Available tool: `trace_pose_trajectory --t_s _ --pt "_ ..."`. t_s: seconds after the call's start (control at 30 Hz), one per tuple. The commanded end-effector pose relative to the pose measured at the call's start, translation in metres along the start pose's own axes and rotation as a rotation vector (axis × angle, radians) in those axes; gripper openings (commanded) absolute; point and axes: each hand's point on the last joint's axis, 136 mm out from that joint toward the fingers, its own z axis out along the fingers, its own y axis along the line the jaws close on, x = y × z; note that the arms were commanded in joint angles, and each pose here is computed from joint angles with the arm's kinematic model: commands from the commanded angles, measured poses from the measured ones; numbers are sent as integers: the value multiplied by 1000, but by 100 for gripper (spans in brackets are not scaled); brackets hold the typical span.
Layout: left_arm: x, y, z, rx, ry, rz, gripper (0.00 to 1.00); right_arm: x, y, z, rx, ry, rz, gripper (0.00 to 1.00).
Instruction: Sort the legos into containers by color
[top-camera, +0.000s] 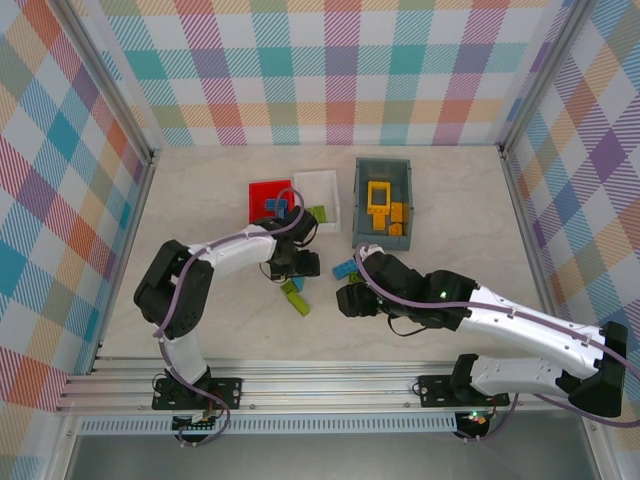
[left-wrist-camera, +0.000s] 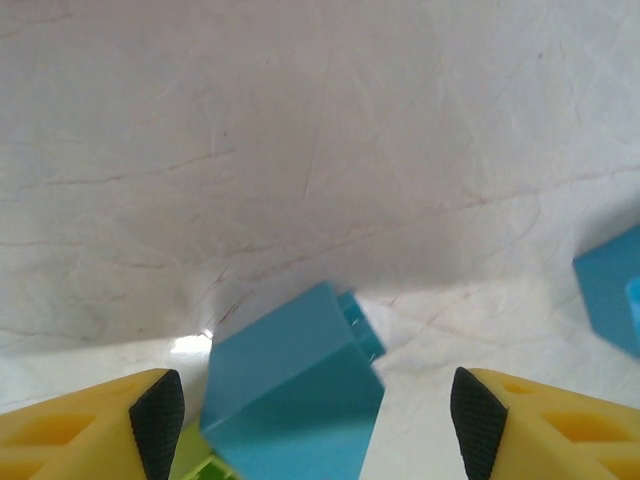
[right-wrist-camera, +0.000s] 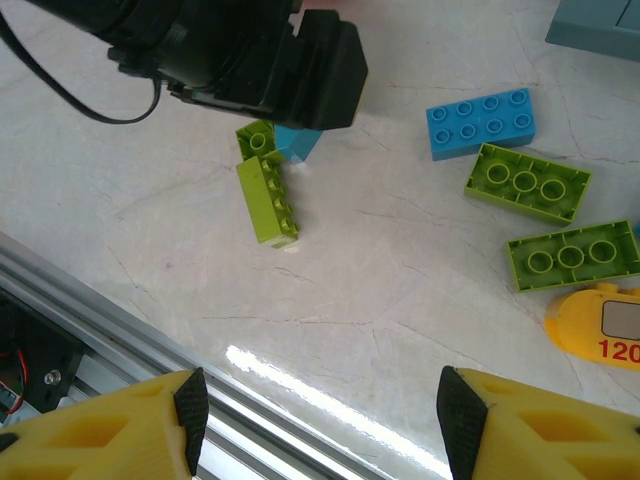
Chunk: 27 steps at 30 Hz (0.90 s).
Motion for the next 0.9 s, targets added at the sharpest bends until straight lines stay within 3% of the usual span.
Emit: trace_pose_trajectory --t_s 0.0,0.3,0.5,0.87 --pt "-5 -7 0 -13 -5 -86 73 -1 1 -2 -10 -18 13 64" --pt "-19 -20 1 -30 -45 -114 66 0 -2 -4 -4 -24 13 64" --pt "-9 -15 -2 -146 -28 -45 65 -4 0 -11 -34 -54 17 64" --pt "7 -11 0 -158 18 175 69 7 2 -17 -95 -35 89 65"
